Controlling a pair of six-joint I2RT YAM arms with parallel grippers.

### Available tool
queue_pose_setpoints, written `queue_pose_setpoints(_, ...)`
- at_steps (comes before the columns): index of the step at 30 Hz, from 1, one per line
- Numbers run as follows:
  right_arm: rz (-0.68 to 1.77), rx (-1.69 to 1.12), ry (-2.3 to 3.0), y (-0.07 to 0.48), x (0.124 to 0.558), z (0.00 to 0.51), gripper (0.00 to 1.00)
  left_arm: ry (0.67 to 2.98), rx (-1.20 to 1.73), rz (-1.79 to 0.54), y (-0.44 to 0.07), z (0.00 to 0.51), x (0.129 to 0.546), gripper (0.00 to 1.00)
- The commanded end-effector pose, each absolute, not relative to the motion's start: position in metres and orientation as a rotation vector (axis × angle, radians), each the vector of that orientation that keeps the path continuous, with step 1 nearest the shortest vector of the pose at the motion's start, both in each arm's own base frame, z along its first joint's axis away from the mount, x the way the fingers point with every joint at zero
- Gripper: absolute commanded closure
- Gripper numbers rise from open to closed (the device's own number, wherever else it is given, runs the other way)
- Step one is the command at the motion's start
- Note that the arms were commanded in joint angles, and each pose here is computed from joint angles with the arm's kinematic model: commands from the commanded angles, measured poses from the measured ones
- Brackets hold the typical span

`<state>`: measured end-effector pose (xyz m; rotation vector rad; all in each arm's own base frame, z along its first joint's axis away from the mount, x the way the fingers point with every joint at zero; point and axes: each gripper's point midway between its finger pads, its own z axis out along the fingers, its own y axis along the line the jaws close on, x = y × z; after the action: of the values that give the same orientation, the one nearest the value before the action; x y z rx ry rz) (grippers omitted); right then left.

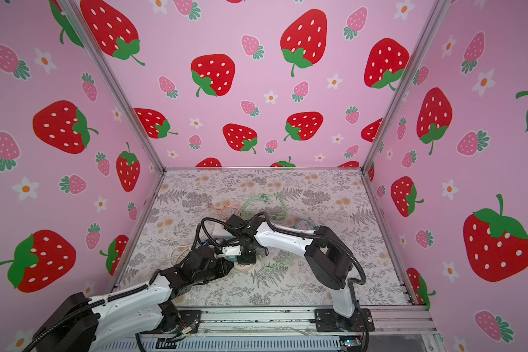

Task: Insert the plug
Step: 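Press the green charger down into the pink socket with the right gripper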

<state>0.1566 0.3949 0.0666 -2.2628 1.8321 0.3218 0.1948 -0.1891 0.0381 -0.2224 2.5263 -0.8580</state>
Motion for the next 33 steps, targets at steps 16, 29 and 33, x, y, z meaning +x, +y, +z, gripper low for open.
queue_pose_setpoints(16,0.089,-2.385,2.082,0.356,0.151,-0.014,0.88,2.555,-0.13,-0.906,-0.188,0.041,0.174,0.74)
queue_pose_setpoints(29,0.215,-2.324,2.08,0.371,0.145,-0.001,0.83,2.533,-0.087,-0.924,-0.187,0.05,0.167,0.73)
queue_pose_setpoints(33,0.313,-2.26,2.03,0.386,0.144,0.025,0.77,2.525,-0.074,-0.934,-0.188,0.053,0.167,0.72)
